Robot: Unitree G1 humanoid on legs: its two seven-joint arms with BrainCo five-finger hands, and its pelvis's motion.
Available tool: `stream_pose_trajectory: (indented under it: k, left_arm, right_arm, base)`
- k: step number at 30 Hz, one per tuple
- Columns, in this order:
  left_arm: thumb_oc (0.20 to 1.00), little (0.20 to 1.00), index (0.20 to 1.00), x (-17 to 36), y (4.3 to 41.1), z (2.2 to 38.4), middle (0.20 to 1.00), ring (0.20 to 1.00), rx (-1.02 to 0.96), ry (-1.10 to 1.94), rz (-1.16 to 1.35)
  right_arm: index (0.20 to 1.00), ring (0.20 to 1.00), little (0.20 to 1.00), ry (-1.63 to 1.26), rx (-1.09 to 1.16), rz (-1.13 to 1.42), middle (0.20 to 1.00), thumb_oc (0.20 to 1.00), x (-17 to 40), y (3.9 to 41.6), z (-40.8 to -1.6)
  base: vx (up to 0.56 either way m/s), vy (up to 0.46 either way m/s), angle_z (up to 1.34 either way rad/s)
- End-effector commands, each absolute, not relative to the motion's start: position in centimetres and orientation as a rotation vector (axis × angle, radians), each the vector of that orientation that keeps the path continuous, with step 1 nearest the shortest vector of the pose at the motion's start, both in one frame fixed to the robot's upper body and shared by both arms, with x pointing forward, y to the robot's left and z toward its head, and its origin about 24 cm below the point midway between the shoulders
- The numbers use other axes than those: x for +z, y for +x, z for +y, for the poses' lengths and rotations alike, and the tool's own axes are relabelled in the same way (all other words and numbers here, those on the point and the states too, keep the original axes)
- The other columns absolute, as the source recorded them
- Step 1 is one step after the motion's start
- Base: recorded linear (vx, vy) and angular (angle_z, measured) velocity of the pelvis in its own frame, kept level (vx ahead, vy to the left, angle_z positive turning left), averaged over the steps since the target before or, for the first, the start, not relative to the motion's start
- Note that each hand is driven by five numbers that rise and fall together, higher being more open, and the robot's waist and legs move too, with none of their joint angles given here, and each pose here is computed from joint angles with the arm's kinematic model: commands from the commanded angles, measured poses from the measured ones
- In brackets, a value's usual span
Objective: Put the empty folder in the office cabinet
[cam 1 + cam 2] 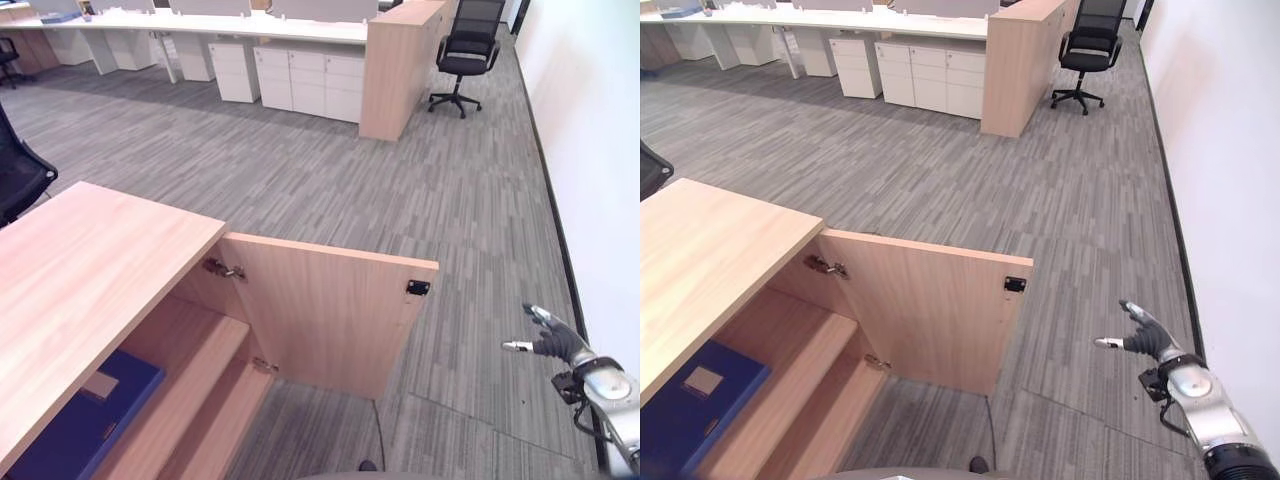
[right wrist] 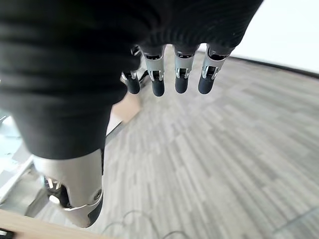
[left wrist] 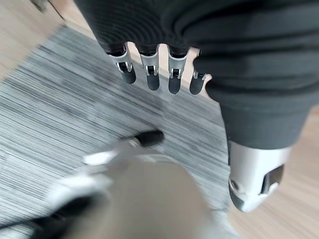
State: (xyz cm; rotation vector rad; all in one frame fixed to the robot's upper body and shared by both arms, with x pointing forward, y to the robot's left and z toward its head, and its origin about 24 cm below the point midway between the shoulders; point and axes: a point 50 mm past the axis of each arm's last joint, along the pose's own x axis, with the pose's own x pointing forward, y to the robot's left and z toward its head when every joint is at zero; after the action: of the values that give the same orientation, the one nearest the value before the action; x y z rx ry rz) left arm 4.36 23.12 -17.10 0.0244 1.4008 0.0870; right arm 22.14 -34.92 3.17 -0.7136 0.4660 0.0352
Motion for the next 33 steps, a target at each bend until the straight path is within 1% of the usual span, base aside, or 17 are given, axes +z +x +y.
stream_pose_trajectory:
  k: [1, 8, 11, 13, 16, 17, 20, 21, 22, 25, 26, 28, 33]
  left_arm:
    - [1.000, 1.000, 1.000, -16.6, 6.3, 24.5, 1.000, 1.000, 0.062, 0.086, 1.375]
    - [1.000, 1.000, 1.000, -16.8, 6.4, 23.5, 1.000, 1.000, 0.017, 0.083, 1.371]
    - [1.000, 1.000, 1.000, -17.0, 5.7, 23.0, 1.000, 1.000, -0.002, 0.079, 1.397]
    - [1.000, 1.000, 1.000, -17.0, 5.6, 22.9, 1.000, 1.000, -0.003, 0.077, 1.400]
    - [1.000, 1.000, 1.000, -17.2, 4.9, 22.5, 1.000, 1.000, -0.013, 0.068, 1.420]
    - [1.000, 1.000, 1.000, -17.2, 4.9, 22.6, 1.000, 1.000, -0.013, 0.068, 1.420]
    - [1.000, 1.000, 1.000, -17.3, 4.5, 22.1, 1.000, 1.000, -0.009, 0.029, 1.425]
    - [1.000, 1.000, 1.000, -17.3, 4.3, 22.0, 1.000, 1.000, 0.017, -0.016, 1.423]
    - [1.000, 1.000, 1.000, -17.3, 4.3, 22.0, 1.000, 1.000, 0.017, -0.016, 1.423]
    - [1.000, 1.000, 1.000, -17.3, 4.2, 21.8, 1.000, 1.000, 0.054, -0.067, 1.417]
    - [1.000, 1.000, 1.000, -17.4, 4.1, 21.6, 1.000, 1.000, 0.059, -0.081, 1.422]
    - [1.000, 1.000, 1.000, -17.4, 4.0, 21.5, 1.000, 1.000, 0.061, -0.084, 1.424]
    - [1.000, 1.000, 1.000, -17.5, 3.7, 21.4, 1.000, 1.000, 0.067, -0.090, 1.435]
  right_arm:
    - [1.000, 1.000, 1.000, -0.693, 0.099, 0.351, 1.000, 1.000, 5.5, 24.7, -34.0]
    - [1.000, 1.000, 1.000, -0.651, 0.121, 0.272, 1.000, 1.000, 6.5, 26.9, -32.5]
    - [1.000, 1.000, 1.000, -0.586, 0.178, 0.212, 1.000, 1.000, 6.7, 27.8, -30.4]
    - [1.000, 1.000, 1.000, -0.575, 0.194, 0.206, 1.000, 1.000, 6.7, 28.0, -30.0]
    - [1.000, 1.000, 1.000, -0.525, 0.289, 0.184, 1.000, 1.000, 6.3, 28.2, -27.7]
    - [1.000, 1.000, 1.000, -0.525, 0.289, 0.184, 1.000, 1.000, 6.3, 28.2, -27.7]
    - [1.000, 1.000, 1.000, -0.484, 0.350, 0.167, 1.000, 1.000, 6.1, 28.4, -26.1]
    - [1.000, 1.000, 1.000, -0.458, 0.388, 0.158, 1.000, 1.000, 5.8, 28.7, -24.9]
    - [1.000, 1.000, 1.000, -0.458, 0.389, 0.158, 1.000, 1.000, 5.8, 28.7, -24.9]
    - [1.000, 1.000, 1.000, -0.381, 0.427, 0.119, 1.000, 1.000, 5.8, 29.0, -23.0]
    - [1.000, 1.000, 1.000, -0.324, 0.462, 0.094, 1.000, 1.000, 5.9, 29.1, -21.8]
    - [1.000, 1.000, 1.000, -0.305, 0.474, 0.081, 1.000, 1.000, 6.1, 29.2, -21.3]
    - [1.000, 1.000, 1.000, -0.147, 0.581, 0.012, 1.000, 1.000, 6.7, 29.1, -17.8]
  base:
    - [0.02, -0.080, 0.02]
    - [0.01, -0.031, -0.01]
    - [0.01, -0.023, 0.07]
    - [0.00, -0.010, 0.05]
    - [0.00, -0.005, 0.07]
    - [-0.01, 0.002, 0.09]
    - [-0.01, 0.005, 0.07]
    - [-0.01, 0.007, 0.06]
    - [-0.01, 0.011, 0.08]
    - [0.00, 0.007, 0.04]
    - [0.01, 0.010, 0.04]
    - [0.00, 0.000, 0.00]
    - [0.00, 0.000, 0.00]
